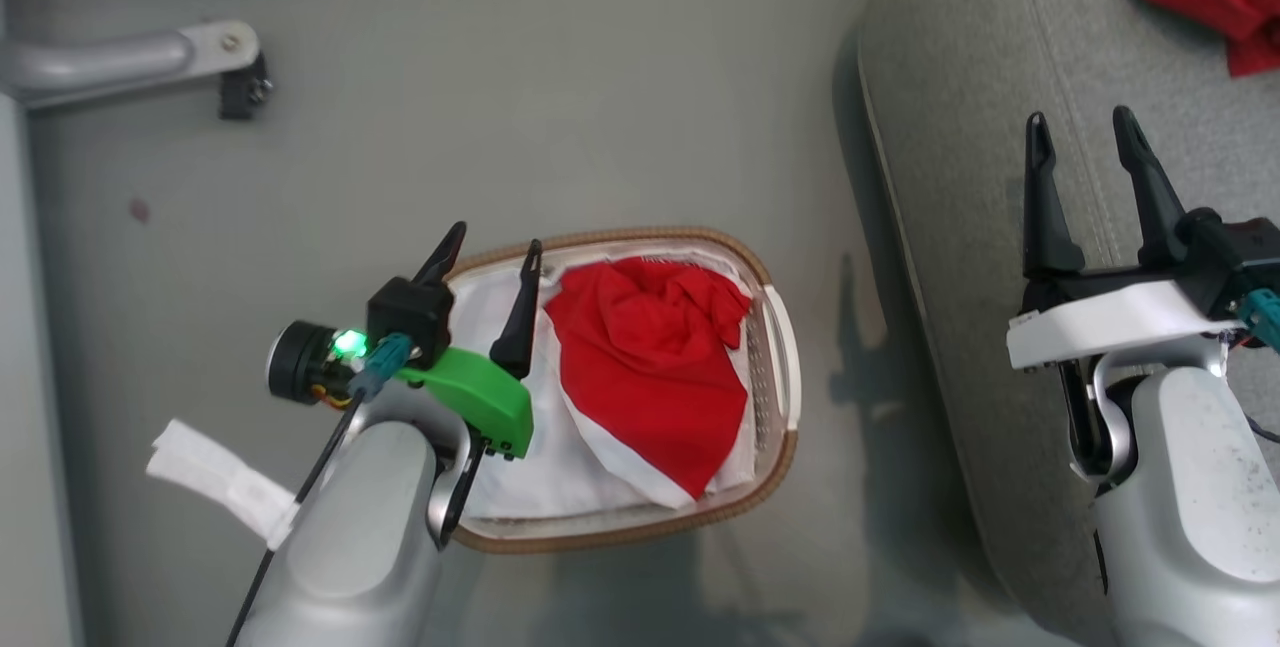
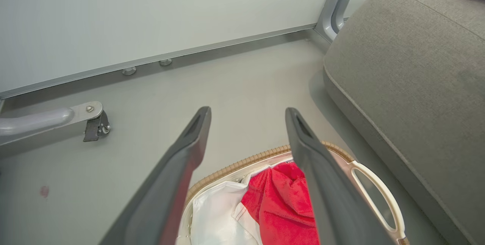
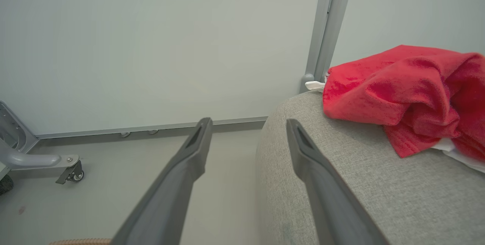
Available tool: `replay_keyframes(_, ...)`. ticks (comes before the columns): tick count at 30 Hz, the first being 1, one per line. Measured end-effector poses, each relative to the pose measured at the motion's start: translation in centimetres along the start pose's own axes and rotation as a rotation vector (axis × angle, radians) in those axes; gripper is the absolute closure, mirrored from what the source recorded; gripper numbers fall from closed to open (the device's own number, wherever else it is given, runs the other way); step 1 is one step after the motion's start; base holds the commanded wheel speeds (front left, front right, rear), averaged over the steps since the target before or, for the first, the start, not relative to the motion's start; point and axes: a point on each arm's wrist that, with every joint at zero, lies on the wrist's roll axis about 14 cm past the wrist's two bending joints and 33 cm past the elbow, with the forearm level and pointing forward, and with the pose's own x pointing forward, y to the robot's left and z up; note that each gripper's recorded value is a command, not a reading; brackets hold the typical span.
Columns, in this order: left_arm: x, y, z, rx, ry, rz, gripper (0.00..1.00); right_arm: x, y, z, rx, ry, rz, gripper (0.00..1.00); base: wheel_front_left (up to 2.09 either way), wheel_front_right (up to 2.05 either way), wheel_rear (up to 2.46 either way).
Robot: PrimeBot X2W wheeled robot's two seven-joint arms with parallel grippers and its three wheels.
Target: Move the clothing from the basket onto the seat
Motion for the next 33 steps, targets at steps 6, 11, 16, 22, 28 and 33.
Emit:
replay_keyframes(6,3.3,-2.3,-5.5,0.063,0.146,-0.131,0.0,0.8,-1.6,-3.2,0.004,0.06,-0.035,0.0,0.0,0.0,0.0)
replay_keyframes(11,4.5,-4.0,-10.5,0.089,0.272,-0.222,0.0,0.8,-3.1,-5.0,-0.001,0.094,-0.068,0.0,0.0,0.0,0.0)
replay_keyframes(16,5.4,-5.2,-14.5,0.076,0.373,-0.28,0.0,0.6,-4.3,-6.7,-0.012,0.13,-0.091,0.0,0.0,0.0,0.0)
replay_keyframes(22,6.7,-5.6,-17.9,0.053,0.457,-0.306,0.0,0.5,-5.4,-8.2,-0.028,0.162,-0.112,0.0,0.0,0.0,0.0)
replay_keyframes(28,7.4,-5.5,-20.5,0.03,0.524,-0.304,0.0,0.2,-6.1,-9.3,-0.042,0.19,-0.125,0.0,0.0,0.0,0.0)
replay_keyframes(33,6.8,-5.3,-22.7,0.016,0.607,-0.299,0.18,0.1,-6.2,-9.7,-0.047,0.199,-0.122,0.0,0.0,0.0,0.0)
